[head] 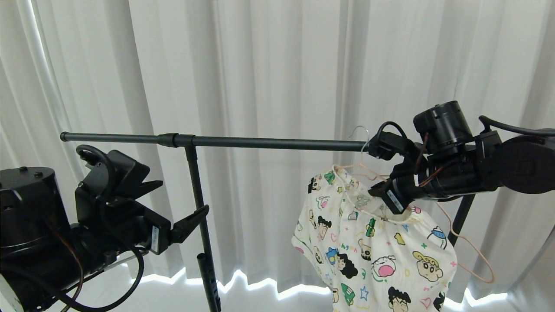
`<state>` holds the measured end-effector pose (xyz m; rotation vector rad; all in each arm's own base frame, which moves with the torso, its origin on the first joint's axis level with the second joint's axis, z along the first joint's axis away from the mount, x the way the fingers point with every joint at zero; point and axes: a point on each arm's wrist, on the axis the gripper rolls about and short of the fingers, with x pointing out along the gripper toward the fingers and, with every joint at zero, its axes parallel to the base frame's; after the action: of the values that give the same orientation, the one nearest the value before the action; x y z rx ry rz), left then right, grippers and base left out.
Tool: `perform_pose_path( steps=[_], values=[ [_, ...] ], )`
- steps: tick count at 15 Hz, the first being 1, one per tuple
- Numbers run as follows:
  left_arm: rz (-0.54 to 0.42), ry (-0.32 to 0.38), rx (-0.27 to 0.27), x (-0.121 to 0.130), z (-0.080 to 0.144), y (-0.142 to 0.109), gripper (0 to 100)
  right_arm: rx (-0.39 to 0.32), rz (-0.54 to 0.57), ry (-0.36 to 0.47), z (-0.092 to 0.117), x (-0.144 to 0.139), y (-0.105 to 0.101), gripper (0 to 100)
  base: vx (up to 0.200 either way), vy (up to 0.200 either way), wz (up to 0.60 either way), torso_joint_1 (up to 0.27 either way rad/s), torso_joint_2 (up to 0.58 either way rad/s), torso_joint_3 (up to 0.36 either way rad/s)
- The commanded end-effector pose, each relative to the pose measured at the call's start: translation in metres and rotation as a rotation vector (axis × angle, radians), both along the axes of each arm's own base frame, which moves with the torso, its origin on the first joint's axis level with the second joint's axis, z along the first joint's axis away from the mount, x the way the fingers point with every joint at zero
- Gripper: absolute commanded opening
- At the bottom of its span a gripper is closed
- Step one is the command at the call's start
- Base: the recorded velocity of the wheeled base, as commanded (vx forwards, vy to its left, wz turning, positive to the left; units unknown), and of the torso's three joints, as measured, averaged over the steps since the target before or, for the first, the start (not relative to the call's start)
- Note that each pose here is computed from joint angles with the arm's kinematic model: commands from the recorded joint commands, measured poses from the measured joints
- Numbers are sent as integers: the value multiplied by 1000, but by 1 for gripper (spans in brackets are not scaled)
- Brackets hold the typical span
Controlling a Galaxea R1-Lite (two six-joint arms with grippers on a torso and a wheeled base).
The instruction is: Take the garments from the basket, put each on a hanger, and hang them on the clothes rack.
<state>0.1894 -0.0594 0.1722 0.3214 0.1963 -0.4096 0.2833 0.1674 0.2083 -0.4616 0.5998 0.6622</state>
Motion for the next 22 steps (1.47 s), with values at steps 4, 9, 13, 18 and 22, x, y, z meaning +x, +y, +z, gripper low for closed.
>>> perform_pose_path(
  steps=[4,9,13,18,22],
  values=[
    [-25,5,-3,-3,-1,-5,100,-2,-37,29,-9,11,1,0,0,0,0,0,0,0],
    [-25,-6,-7,-5,1,-4,100,2,-52,18,-7,15,-2,0,0,0,0,0,0,0],
    [-25,-10,-6,-6,1,-3,100,-2,-75,26,-10,19,-8,0,0,0,0,0,0,0],
    [-25,-7,-6,-7,1,-3,100,-14,-76,43,-17,23,-6,0,0,0,0,0,0,0],
    [-25,-8,-7,-7,1,-3,100,-15,-73,42,-17,23,-5,0,0,0,0,0,0,0]
  ],
)
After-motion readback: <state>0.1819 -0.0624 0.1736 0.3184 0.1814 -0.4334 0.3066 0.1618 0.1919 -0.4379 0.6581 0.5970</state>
